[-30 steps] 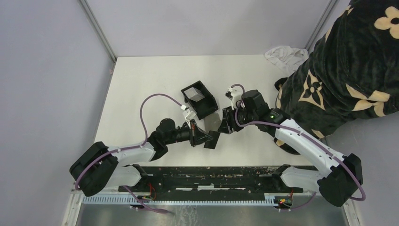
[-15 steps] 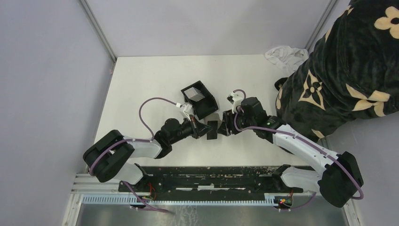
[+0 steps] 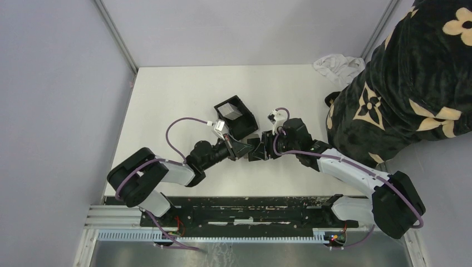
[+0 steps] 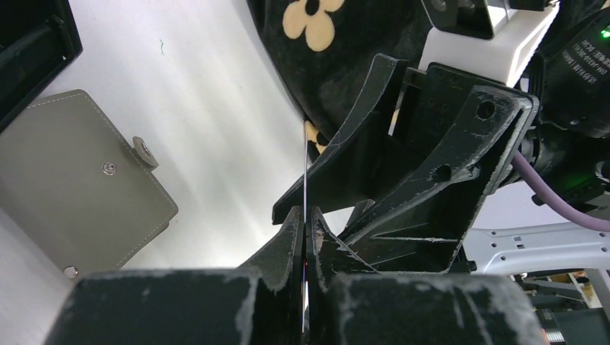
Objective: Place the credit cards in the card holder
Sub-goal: Pick up the credit card from the storage box.
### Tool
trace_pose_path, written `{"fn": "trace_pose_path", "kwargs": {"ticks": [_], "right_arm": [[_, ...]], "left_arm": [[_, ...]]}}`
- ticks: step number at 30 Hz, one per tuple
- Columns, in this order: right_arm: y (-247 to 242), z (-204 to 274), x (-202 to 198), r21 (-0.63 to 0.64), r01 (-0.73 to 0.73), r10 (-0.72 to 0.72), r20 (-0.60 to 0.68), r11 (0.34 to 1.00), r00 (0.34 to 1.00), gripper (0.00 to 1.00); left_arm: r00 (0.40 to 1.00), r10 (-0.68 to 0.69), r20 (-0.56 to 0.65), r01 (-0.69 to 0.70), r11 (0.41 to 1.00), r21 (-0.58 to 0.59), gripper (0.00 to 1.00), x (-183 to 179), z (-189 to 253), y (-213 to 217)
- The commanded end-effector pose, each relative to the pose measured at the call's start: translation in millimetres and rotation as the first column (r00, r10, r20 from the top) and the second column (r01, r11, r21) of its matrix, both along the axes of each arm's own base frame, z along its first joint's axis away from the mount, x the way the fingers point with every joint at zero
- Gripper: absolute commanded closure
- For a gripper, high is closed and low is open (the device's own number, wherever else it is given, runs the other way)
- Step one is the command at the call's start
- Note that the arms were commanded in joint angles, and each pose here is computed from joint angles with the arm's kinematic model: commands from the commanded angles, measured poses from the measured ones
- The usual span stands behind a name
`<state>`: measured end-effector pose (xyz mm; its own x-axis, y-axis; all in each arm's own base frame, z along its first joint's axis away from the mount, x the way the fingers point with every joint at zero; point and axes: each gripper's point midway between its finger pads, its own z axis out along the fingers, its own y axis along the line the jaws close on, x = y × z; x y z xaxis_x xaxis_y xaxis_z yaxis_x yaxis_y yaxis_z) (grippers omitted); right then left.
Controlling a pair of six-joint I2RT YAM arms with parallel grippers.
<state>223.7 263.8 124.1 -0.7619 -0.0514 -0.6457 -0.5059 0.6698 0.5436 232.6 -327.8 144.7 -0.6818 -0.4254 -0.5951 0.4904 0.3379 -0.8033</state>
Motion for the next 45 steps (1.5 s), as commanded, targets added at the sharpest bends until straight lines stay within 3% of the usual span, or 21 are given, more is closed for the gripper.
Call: {"fn": "trace_pose_path", "kwargs": {"ticks": [1, 6, 12, 18, 22, 26, 35, 45], "right_arm": [[11.7, 12.5, 8.3, 0.096, -0.007, 0.003, 0.038, 0.995, 0.999, 0.46], [18.8, 16.8, 5.0, 0.207, -0.033, 0.031, 0.016, 0.978, 0.999, 0.55], [26.7, 21.6, 5.0, 0.334, -0.035, 0.038, -0.001, 0.942, 0.999, 0.81], [27.1, 25.3, 7.9, 0.387, -0.015, 0.020, -0.008, 0.922, 1.000, 0.99], [26.6, 26.0, 12.5, 0.373, 0.000, 0.005, -0.012, 0.928, 1.000, 0.99], [19.1, 21.4, 23.1, 0.281, 0.041, -0.041, -0.005, 0.959, 0.999, 0.99], [4.9, -6.3, 44.2, 0.041, 0.119, -0.117, -0.066, 0.992, 0.991, 0.99], [10.1, -27.9, 61.2, -0.118, 0.136, -0.151, -0.127, 0.984, 0.980, 0.99]], "left_arm": [[0.998, -0.047, 0.041, 0.052, 0.991, -0.122, 0.97, -4.1, 32.2, -9.6], [0.998, -0.052, 0.028, 0.055, 0.988, -0.145, 0.97, -2.7, 31.4, -10.1], [0.997, -0.068, -0.021, 0.062, 0.972, -0.228, 0.97, 1.3, 25.8, -3.8], [0.994, -0.089, -0.056, 0.069, 0.953, -0.294, 0.94, 6.1, 17.4, 4.4], [0.994, -0.061, -0.086, 0.036, 0.961, -0.275, 0.68, 13.0, 5.5, 8.5], [0.984, 0.045, -0.172, -0.077, 0.980, -0.183, 0.60, 28.0, -25.4, 23.3], [0.956, 0.208, -0.208, -0.205, 0.978, 0.037, 0.57, 47.1, -66.8, 41.8], [0.939, 0.304, -0.159, -0.265, 0.937, 0.228, 0.59, 60.4, -87.5, 56.2]]}}
